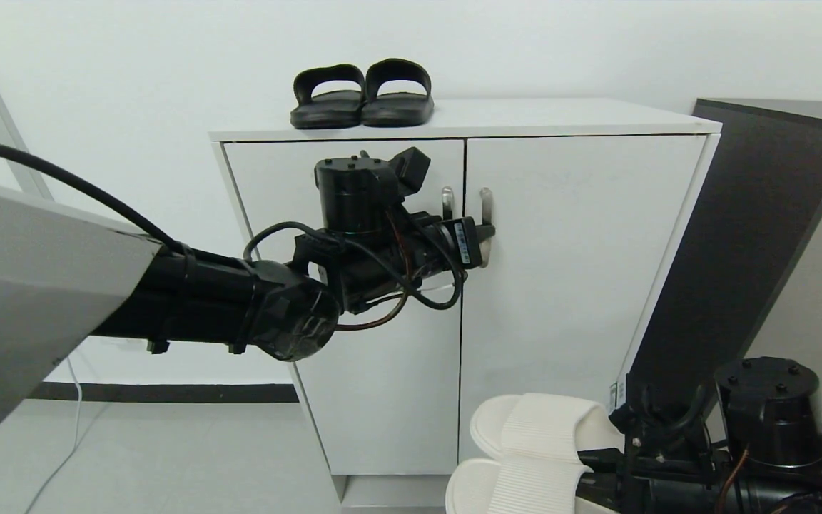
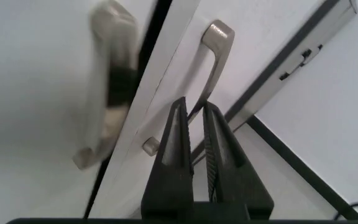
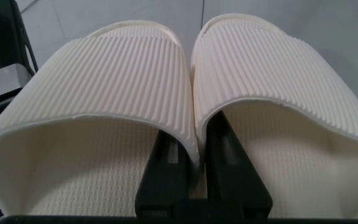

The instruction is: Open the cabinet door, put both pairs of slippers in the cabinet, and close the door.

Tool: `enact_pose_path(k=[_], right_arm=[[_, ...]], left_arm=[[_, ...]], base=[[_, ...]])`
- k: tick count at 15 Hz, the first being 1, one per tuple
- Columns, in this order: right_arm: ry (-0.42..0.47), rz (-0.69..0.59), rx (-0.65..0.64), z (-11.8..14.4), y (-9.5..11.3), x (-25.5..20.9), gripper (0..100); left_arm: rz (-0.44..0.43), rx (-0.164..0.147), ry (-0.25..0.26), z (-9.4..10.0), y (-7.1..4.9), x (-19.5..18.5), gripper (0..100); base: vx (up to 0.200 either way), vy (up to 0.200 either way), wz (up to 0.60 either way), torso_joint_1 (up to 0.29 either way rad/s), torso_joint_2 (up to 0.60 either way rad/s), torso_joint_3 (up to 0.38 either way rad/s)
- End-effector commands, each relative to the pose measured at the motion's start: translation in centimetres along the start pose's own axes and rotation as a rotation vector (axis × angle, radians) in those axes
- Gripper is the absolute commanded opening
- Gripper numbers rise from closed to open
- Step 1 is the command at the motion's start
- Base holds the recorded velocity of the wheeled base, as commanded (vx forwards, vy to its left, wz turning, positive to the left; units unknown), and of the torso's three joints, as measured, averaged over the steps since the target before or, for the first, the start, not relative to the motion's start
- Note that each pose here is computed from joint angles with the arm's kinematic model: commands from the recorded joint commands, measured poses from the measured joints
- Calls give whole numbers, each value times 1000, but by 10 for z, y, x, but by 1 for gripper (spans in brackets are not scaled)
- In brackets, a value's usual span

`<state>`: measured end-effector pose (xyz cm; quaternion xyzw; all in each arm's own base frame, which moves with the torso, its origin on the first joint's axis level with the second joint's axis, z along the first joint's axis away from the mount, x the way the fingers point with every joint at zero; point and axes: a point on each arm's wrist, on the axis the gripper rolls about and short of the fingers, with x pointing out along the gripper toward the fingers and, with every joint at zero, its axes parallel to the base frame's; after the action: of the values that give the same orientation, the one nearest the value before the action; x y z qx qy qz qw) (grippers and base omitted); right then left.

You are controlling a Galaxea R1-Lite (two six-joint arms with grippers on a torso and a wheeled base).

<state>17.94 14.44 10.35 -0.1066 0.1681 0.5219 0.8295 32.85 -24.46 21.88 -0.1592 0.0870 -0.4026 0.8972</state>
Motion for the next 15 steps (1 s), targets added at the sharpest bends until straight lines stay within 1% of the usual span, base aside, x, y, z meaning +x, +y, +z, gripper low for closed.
enact_pose_path(k=[1,3,4,7,9,10,11,12,13,14,15], right_arm=[[5,7,2,-2,1,-1,0],[-1,44,-11,-3,3,-3,0],[-4,89,-41,-6,7,-8,0],[-1,166,-75,-14,13,-14,0],[-5,196,-103,-17,16,-17,0],[-4,197,-103,-18,16,-17,0],[-2,197,-103,-18,16,-17,0],[-2,197,-104,-18,16,-17,0],[-1,197,-105,-18,16,-18,0],[0,198,-104,-19,17,-18,0],[3,200,-111,-20,17,-17,0]], left_arm=[[-9,1,-9,3,-6,-11,0],[-16,2,-6,-1,-10,-20,0],[-35,3,3,-6,-18,-30,0],[-73,6,6,-13,-34,-54,0],[-92,8,3,-14,-43,-74,0],[-96,8,-3,-13,-44,-81,0],[-94,9,-12,-11,-44,-84,0],[-80,8,-25,-9,-38,-85,0],[-49,5,-37,-6,-26,-85,0],[-38,2,-38,-5,-21,-83,0],[-22,3,-52,-2,-11,-76,0]], base=[[0,0,0,0,0,0],[0,0,0,0,0,0],[0,0,0,0,0,0],[0,0,0,0,0,0],[0,0,0,0,0,0],[0,0,0,0,0,0],[0,0,0,0,0,0],[0,0,0,0,0,0],[0,0,0,0,0,0],[0,0,0,0,0,0],[0,0,0,0,0,0]])
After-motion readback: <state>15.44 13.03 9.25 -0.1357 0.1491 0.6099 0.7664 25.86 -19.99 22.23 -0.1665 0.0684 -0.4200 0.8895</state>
